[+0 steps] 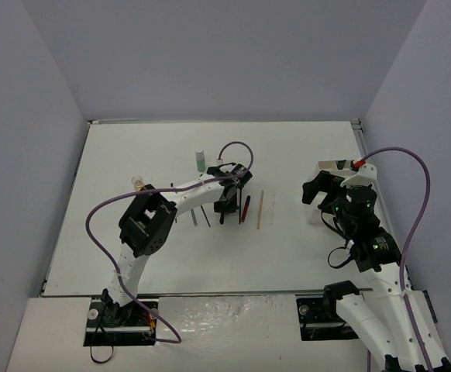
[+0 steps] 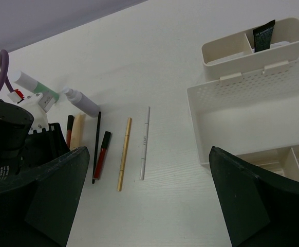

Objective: Organize the makeup

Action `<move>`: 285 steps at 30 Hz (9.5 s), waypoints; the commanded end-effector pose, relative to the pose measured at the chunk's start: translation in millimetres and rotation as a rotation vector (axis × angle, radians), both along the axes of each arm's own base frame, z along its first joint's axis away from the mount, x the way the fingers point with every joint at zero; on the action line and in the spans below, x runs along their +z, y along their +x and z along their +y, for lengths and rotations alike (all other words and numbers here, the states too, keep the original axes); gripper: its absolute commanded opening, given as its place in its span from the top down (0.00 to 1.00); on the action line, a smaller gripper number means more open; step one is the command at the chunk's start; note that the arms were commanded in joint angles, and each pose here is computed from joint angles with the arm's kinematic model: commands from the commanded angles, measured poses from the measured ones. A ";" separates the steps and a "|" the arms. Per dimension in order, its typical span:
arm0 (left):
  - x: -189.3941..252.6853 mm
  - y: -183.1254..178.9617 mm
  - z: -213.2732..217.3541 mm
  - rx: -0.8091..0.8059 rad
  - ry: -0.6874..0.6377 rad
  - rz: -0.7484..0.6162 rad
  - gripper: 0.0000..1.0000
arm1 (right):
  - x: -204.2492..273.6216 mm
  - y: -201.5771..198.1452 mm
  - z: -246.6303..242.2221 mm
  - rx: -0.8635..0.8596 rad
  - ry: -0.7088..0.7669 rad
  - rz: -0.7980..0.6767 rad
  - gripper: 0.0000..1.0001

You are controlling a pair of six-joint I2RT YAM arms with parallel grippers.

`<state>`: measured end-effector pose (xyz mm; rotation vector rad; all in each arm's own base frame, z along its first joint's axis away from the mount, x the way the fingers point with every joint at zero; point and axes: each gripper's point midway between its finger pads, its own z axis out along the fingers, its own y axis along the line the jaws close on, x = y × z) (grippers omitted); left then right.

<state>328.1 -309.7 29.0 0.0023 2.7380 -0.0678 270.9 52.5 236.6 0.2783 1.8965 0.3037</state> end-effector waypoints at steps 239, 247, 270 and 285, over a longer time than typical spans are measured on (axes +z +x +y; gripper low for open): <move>204.3 -60.9 254.4 0.034 0.032 -0.580 0.03 | 1.4 145.3 44.6 -0.100 -0.261 0.050 1.00; 206.0 -61.6 255.7 0.039 0.034 -0.589 0.03 | 92.6 145.5 -26.3 -0.243 -0.235 -0.330 1.00; 204.4 -59.2 254.5 0.035 0.030 -0.583 0.03 | 40.8 193.3 -93.1 -0.448 -0.365 -0.368 1.00; 206.8 -59.3 253.7 0.032 0.021 -0.596 0.03 | -16.4 185.4 -97.1 -0.444 -0.366 -0.269 1.00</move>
